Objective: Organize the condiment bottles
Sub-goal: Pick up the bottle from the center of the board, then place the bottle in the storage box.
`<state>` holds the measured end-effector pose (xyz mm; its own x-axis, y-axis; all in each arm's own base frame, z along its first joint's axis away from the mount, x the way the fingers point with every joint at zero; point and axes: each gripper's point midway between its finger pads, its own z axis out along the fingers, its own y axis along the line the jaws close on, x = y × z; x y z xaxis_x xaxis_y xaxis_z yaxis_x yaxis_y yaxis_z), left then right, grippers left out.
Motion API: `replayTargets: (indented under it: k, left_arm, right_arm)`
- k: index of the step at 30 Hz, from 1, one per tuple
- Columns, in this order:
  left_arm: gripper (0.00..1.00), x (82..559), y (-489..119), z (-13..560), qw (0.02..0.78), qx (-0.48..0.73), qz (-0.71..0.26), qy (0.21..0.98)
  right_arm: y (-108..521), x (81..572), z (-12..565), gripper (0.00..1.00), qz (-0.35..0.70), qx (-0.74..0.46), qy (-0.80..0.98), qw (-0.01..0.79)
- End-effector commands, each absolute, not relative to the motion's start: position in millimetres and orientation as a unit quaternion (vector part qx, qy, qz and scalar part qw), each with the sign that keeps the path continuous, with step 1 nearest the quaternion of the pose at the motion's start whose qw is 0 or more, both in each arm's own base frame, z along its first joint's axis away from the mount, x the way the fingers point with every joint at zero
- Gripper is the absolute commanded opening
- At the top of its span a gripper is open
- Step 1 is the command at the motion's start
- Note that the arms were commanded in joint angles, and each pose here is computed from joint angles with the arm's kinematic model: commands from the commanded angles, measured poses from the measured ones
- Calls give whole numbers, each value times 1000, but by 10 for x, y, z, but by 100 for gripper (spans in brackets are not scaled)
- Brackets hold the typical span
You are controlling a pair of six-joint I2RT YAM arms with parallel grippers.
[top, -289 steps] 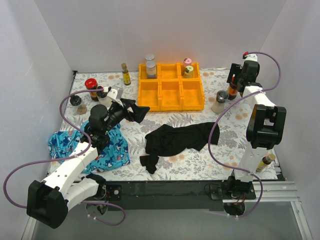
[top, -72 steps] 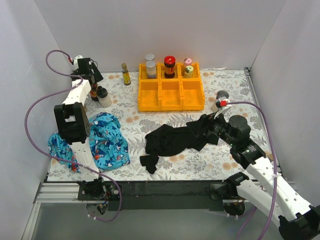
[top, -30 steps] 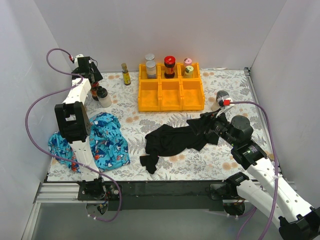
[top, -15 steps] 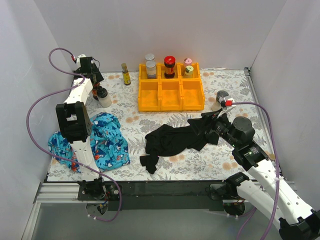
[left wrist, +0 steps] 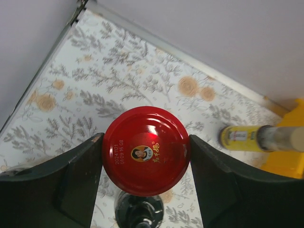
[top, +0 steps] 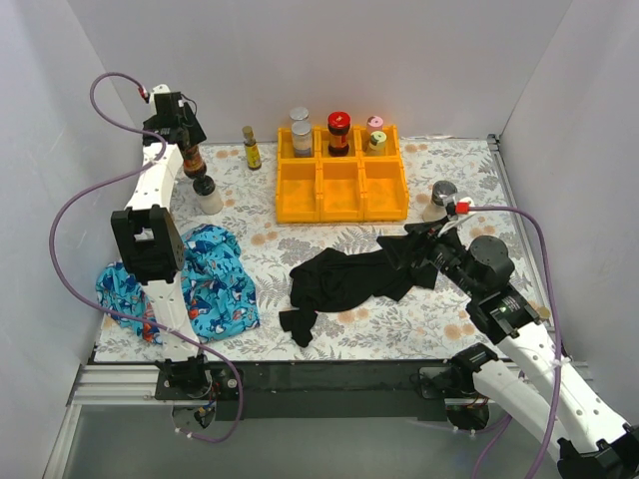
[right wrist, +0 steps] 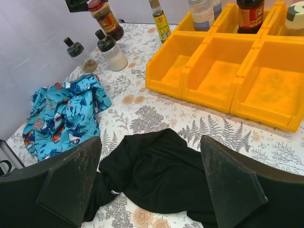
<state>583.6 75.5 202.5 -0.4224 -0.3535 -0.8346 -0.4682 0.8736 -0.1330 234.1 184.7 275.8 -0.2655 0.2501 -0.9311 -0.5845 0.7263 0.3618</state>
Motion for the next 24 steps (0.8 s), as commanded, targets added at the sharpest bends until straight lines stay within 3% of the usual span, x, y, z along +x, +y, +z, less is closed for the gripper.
replayTargets:
  k: [1, 12, 24]
  left_arm:
    - [0, 6000, 469, 2899, 572, -209, 32, 793]
    - [0, 5737, -28, 3526, 612, -153, 52, 774]
    - [0, 5290, -1014, 3846, 622, -57, -75, 777]
  right_arm:
    - [1790, 2335, 3197, 92, 355, -115, 670, 642]
    - [1727, 2236, 3382, 91, 355, -113, 664, 648]
    - [1552, 2060, 3639, 90, 350, -95, 653, 665]
